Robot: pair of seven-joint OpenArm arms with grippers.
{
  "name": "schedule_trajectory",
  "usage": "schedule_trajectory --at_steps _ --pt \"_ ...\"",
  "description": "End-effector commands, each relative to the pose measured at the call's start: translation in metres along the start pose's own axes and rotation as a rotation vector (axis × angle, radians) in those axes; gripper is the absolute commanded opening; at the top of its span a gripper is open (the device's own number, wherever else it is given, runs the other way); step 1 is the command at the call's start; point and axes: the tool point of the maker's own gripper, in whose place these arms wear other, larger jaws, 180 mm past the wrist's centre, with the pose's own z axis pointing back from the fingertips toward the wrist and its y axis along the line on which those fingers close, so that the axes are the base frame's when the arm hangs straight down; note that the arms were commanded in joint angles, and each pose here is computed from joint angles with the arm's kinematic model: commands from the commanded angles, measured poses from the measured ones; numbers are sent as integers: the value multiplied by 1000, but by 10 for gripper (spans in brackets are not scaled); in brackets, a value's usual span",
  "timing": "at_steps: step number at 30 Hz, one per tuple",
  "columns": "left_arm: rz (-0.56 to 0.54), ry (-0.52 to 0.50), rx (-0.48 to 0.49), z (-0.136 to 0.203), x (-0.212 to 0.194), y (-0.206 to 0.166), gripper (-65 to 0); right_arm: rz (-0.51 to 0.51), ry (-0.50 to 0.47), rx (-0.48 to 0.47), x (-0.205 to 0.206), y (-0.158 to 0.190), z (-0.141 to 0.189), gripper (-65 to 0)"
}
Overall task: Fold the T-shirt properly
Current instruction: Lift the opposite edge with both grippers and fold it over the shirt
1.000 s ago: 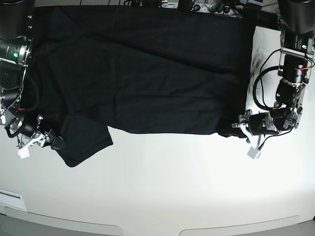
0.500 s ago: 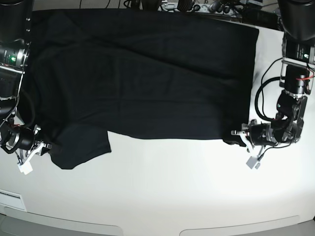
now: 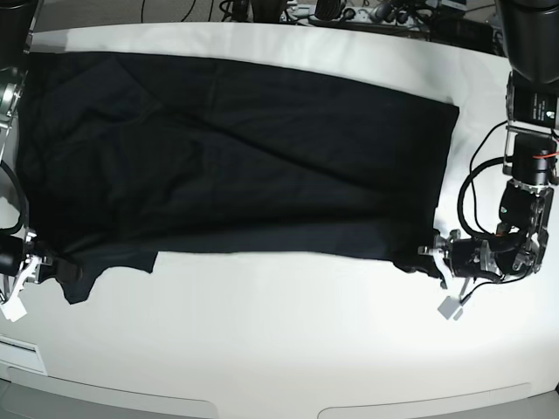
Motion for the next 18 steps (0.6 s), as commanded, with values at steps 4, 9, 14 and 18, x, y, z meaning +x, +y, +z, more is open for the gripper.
schedule_trajectory --at_steps 4,9,14,18 --pt "-44 -75 -57 18 29 -13 -650 12 5 53 -4 10 17 -650" --pt "-76 -78 -96 23 35 -27 -650 89 100 31 -36 18 24 -650" --pt "-120 -63 -148 25 39 -46 -650 228 185 -9 -55 33 35 -650" --pt "-166 -58 -161 30 43 -57 -650 297 258 -72 -67 30 44 -650"
